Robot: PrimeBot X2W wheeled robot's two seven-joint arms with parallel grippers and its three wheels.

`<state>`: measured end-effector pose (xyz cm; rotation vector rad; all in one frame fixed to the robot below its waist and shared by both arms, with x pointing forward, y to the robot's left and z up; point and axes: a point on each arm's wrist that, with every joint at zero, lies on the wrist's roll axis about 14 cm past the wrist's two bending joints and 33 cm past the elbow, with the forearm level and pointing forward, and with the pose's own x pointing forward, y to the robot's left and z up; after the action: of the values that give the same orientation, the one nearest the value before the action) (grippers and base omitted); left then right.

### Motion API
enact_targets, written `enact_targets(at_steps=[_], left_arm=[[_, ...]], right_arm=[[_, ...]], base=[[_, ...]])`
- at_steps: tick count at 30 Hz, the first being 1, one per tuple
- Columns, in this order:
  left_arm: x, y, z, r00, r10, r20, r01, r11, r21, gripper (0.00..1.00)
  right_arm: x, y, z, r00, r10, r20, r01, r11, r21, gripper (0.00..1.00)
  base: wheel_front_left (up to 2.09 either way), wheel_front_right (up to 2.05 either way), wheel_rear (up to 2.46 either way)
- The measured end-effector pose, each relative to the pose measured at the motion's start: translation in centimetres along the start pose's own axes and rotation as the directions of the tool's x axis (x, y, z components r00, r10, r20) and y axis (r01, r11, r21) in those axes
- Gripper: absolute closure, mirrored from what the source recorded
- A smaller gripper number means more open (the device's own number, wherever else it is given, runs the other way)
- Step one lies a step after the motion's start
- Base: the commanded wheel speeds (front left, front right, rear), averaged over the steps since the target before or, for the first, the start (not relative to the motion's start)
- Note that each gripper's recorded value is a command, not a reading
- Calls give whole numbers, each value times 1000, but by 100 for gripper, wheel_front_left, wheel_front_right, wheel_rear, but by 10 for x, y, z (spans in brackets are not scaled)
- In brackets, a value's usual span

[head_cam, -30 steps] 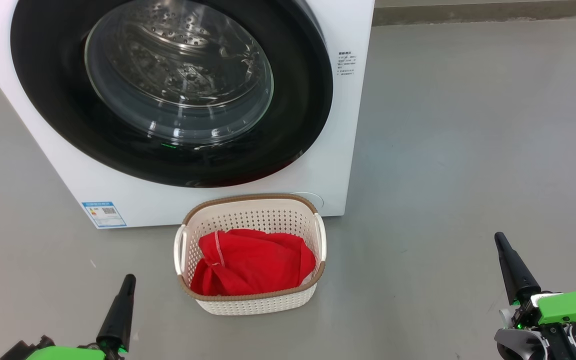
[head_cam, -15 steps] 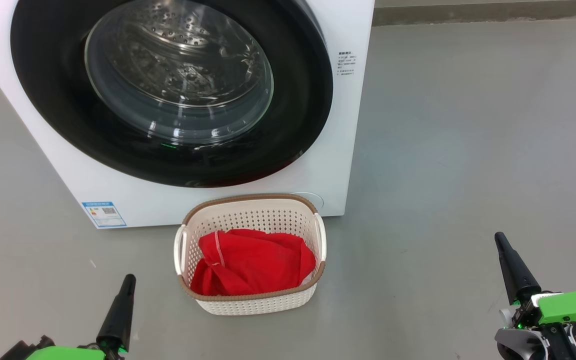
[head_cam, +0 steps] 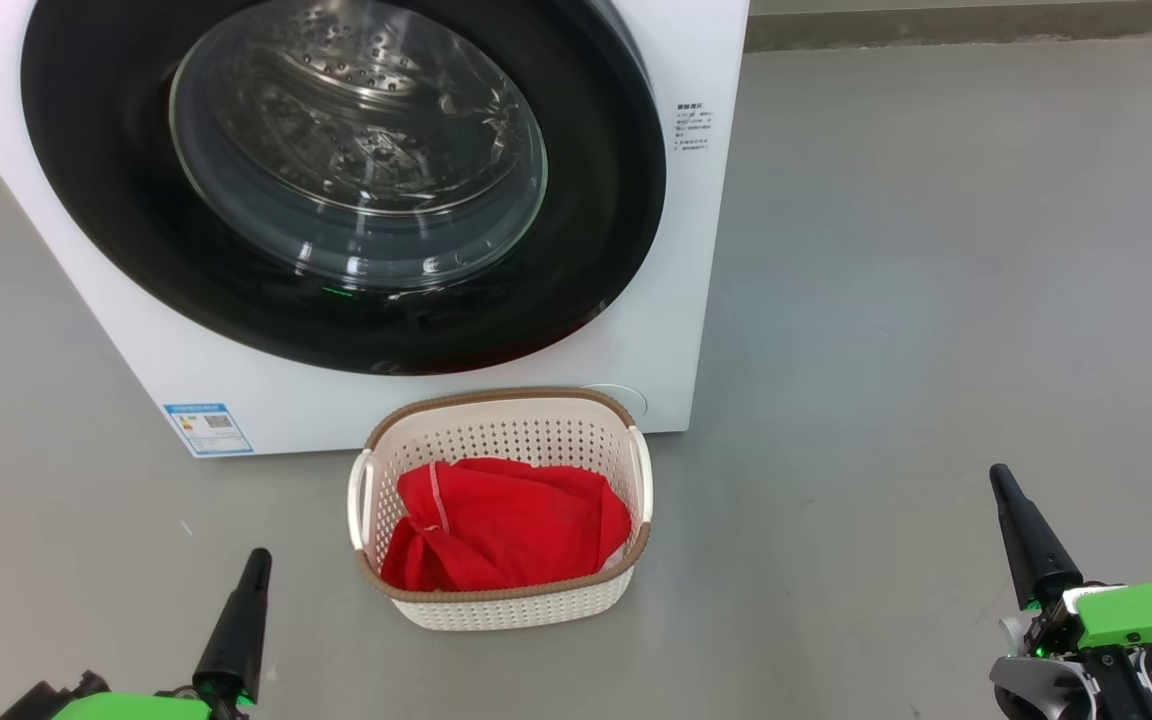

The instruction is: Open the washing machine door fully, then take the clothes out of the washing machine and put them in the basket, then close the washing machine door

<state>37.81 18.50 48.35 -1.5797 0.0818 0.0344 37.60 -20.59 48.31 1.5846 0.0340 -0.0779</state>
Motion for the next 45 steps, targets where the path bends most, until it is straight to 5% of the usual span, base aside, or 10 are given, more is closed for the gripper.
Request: enact_targets(at_steps=[45], left_arm=[[0,0,0,1000,0,0,0,1000,0,100]], right_arm=[[0,0,0,1000,0,-2,0,1000,0,100]], base=[[0,0,0]])
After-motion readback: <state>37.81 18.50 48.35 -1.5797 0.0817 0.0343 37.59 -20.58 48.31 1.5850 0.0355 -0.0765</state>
